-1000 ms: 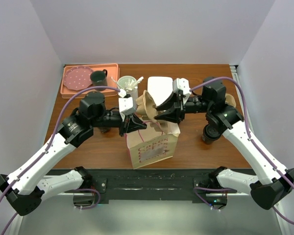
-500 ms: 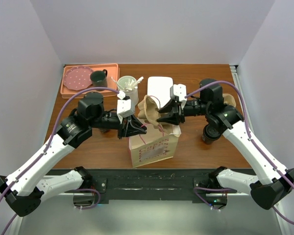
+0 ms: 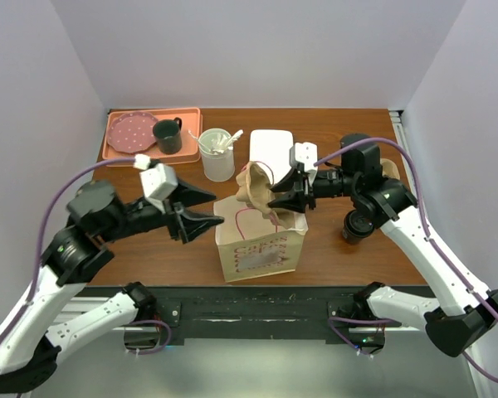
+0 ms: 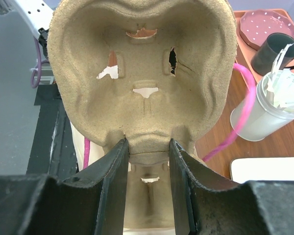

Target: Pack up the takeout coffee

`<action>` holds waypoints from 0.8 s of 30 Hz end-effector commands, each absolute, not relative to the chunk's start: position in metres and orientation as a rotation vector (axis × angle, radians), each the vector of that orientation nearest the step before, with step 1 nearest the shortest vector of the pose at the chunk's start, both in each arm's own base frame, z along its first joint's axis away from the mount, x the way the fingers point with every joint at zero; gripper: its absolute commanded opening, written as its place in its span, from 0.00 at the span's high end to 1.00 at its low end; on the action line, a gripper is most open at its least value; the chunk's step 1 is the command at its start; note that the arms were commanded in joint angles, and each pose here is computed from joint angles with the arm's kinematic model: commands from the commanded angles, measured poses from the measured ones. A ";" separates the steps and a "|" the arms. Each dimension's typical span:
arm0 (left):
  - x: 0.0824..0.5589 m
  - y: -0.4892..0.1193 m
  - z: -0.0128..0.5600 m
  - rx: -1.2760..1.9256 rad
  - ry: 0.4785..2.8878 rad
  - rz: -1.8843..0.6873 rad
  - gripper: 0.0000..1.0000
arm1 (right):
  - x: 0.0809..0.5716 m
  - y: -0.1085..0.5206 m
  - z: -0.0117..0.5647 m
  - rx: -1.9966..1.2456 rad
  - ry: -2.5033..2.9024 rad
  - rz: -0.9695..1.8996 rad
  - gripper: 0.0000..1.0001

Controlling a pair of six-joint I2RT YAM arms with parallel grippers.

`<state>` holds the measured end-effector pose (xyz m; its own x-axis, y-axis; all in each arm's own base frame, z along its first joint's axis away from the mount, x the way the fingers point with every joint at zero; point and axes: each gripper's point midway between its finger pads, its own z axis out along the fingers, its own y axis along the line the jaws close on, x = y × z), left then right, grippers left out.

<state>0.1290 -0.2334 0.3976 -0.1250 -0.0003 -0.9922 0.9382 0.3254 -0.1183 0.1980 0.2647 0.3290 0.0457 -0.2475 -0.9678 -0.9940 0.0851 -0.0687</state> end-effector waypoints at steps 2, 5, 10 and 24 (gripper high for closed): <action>0.158 -0.209 0.388 0.620 1.610 -0.917 0.40 | 0.189 0.261 0.339 -1.306 1.384 0.974 0.81; 0.183 -0.209 0.389 0.500 1.658 -0.861 0.49 | 0.189 0.261 0.339 -1.303 1.385 0.972 0.80; 0.212 -0.227 0.388 0.433 1.754 -0.847 0.73 | 0.191 0.261 0.339 -1.295 1.390 0.967 0.81; 0.180 -0.262 0.363 0.379 1.872 -1.211 0.97 | 0.194 0.260 0.340 -1.249 1.400 0.966 0.80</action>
<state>0.1972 -0.2522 0.3597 -0.5183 -0.1420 -0.8433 0.6483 0.5779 -0.4957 0.1922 0.2597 0.3324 0.0082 -0.2284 -0.9735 -0.9907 0.1307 -0.0390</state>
